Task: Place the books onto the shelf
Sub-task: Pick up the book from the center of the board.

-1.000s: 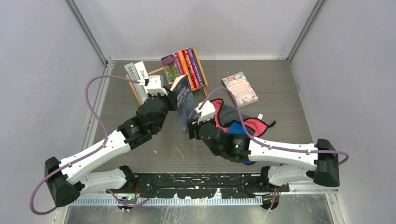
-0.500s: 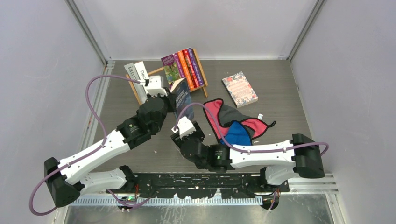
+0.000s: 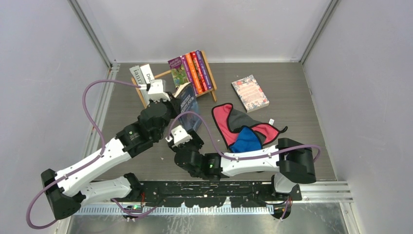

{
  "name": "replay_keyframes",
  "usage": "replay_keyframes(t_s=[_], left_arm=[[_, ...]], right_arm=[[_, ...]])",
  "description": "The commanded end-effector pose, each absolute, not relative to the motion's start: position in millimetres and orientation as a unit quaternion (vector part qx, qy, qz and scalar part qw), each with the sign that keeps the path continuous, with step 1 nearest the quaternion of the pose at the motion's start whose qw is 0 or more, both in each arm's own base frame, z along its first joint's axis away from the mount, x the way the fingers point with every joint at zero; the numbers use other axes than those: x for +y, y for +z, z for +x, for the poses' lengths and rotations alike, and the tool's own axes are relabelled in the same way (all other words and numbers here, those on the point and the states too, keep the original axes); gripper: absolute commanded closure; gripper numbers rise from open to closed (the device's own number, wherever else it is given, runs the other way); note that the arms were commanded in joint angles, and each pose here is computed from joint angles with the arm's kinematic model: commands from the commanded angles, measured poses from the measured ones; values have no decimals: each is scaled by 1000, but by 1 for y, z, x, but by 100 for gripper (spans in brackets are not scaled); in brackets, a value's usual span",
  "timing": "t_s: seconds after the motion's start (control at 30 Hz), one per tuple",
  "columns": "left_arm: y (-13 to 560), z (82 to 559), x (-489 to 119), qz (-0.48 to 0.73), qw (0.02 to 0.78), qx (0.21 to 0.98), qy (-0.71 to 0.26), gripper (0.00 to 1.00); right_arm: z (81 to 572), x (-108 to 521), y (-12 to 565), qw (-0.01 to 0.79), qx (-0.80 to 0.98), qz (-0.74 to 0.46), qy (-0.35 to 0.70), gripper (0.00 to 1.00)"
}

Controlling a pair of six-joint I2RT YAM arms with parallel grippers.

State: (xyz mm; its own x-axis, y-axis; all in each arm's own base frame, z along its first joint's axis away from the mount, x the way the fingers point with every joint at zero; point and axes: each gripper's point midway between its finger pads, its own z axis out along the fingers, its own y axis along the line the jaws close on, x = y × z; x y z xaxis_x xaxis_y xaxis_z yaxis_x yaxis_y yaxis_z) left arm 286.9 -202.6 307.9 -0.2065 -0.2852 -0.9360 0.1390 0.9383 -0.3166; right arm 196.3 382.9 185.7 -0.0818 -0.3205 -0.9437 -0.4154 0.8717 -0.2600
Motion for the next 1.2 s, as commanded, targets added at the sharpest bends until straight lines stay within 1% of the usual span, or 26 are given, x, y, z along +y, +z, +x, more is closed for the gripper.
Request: replay_keyframes(t_s=[0.0, 0.07, 0.13, 0.3, 0.37, 0.4, 0.43, 0.47, 0.5, 0.67, 0.7, 0.8, 0.83, 0.9, 1.03, 1.17], left_arm=[[378, 280, -197, -102, 665, 697, -246, 100], [378, 278, -195, -103, 664, 698, -248, 100], [380, 277, -194, -105, 664, 696, -251, 100], [378, 276, -194, -105, 662, 698, -253, 100], [377, 276, -194, -106, 662, 698, -253, 100], [376, 276, -194, -106, 661, 698, -254, 100], [376, 276, -194, -107, 661, 698, -253, 100], [376, 276, -194, -107, 662, 698, -253, 100], [376, 277, -193, -109, 662, 698, -251, 100], [381, 277, -184, -124, 670, 691, -241, 99], [382, 277, -181, -126, 673, 690, -237, 94], [388, 275, -168, -140, 683, 680, -226, 70], [391, 274, -163, -146, 688, 676, -220, 65], [399, 271, -153, -154, 697, 668, -212, 58], [413, 264, -131, -173, 712, 650, -200, 50], [429, 256, -114, -184, 725, 634, -196, 48]], right_arm=[[211, 387, 215, 659, 727, -185, 45, 37], [218, 385, 214, 659, 731, -175, 40, 38], [223, 384, 211, 656, 734, -171, 36, 42], [231, 386, 207, 653, 737, -168, 38, 57], [233, 386, 208, 653, 738, -169, 39, 68], [233, 387, 208, 652, 738, -169, 40, 77], [233, 387, 207, 652, 738, -170, 39, 88], [233, 387, 207, 651, 738, -171, 39, 97], [233, 387, 207, 650, 739, -173, 40, 99], [231, 387, 208, 648, 739, -179, 52, 99], [230, 386, 209, 648, 738, -180, 57, 99], [228, 382, 215, 651, 735, -177, 67, 99], [228, 381, 218, 652, 734, -176, 69, 99], [227, 379, 224, 654, 732, -175, 76, 99], [226, 378, 235, 658, 728, -177, 83, 99], [227, 378, 248, 664, 722, -175, 88, 99]])
